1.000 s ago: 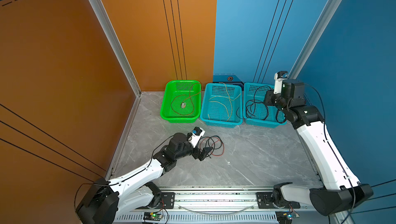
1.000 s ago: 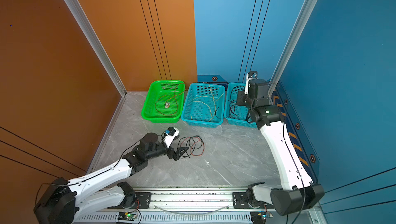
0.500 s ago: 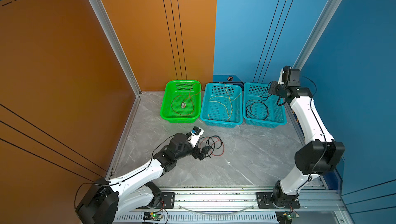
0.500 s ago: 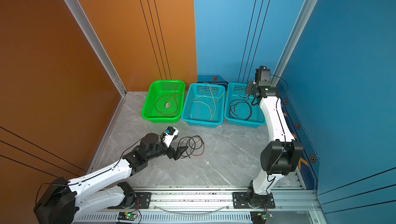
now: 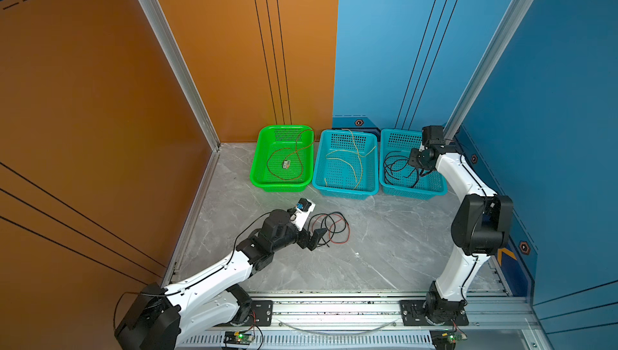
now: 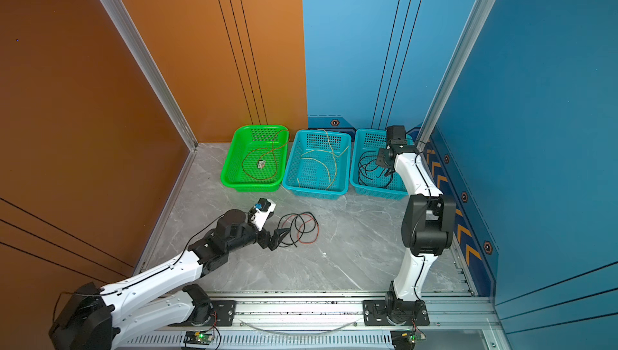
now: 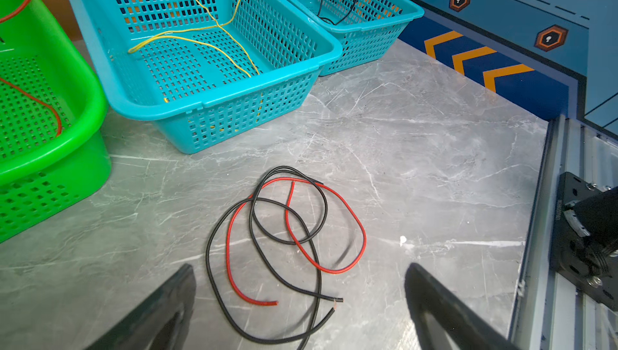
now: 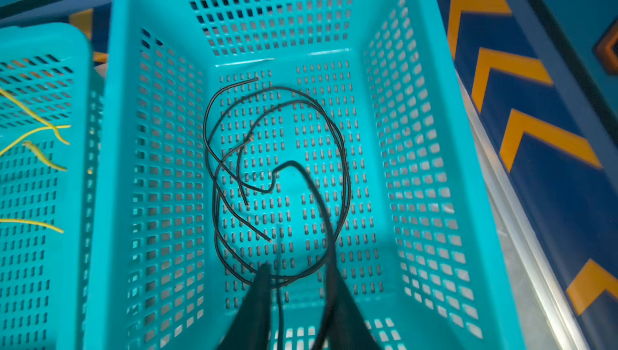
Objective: Untangle and sort cables by color
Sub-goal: Place the cable in the container, then untie the cable.
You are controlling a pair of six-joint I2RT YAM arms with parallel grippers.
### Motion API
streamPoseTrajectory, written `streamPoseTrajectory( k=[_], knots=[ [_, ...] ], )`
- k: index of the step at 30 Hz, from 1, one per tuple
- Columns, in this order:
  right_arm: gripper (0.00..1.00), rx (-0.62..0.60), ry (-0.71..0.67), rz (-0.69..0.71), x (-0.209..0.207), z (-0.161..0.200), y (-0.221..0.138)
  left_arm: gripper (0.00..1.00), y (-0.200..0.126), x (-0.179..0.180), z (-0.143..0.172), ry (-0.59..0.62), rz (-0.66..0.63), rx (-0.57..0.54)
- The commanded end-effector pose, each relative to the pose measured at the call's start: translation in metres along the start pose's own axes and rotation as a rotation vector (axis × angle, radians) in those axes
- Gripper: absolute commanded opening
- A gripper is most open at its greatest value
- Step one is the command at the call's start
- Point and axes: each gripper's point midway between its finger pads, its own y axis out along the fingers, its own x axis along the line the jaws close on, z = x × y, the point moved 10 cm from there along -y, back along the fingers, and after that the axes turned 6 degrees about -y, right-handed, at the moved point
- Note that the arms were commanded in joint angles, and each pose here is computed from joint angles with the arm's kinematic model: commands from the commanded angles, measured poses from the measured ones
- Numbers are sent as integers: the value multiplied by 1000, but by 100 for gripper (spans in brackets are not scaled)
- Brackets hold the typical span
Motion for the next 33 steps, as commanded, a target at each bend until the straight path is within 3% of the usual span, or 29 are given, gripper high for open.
streamPoseTrajectory(
  k=[1, 8, 13, 15, 18, 23, 33],
  knots=[
    [47, -90, 0, 113, -4, -3, -22, 98, -1, 0, 6, 7, -14, 22],
    [55, -262, -89, 201, 10, -6, -97, 98, 4, 2, 6, 13, -46, 54],
    [57, -283, -157, 207, 17, 0, -135, 98, 10, 4, 4, 16, -60, 81],
    [56, -298, -182, 127, 23, 6, -148, 98, 12, 4, 4, 12, -56, 84],
    [56, -305, -237, -103, 44, 25, -164, 98, 18, 6, 4, 10, -69, 101],
    [54, -189, -347, -353, 87, 71, -164, 98, 30, 6, 3, -10, -59, 127],
    [47, -3, -533, -456, 166, 147, -131, 98, 37, 4, 0, -22, -38, 136]
  ],
)
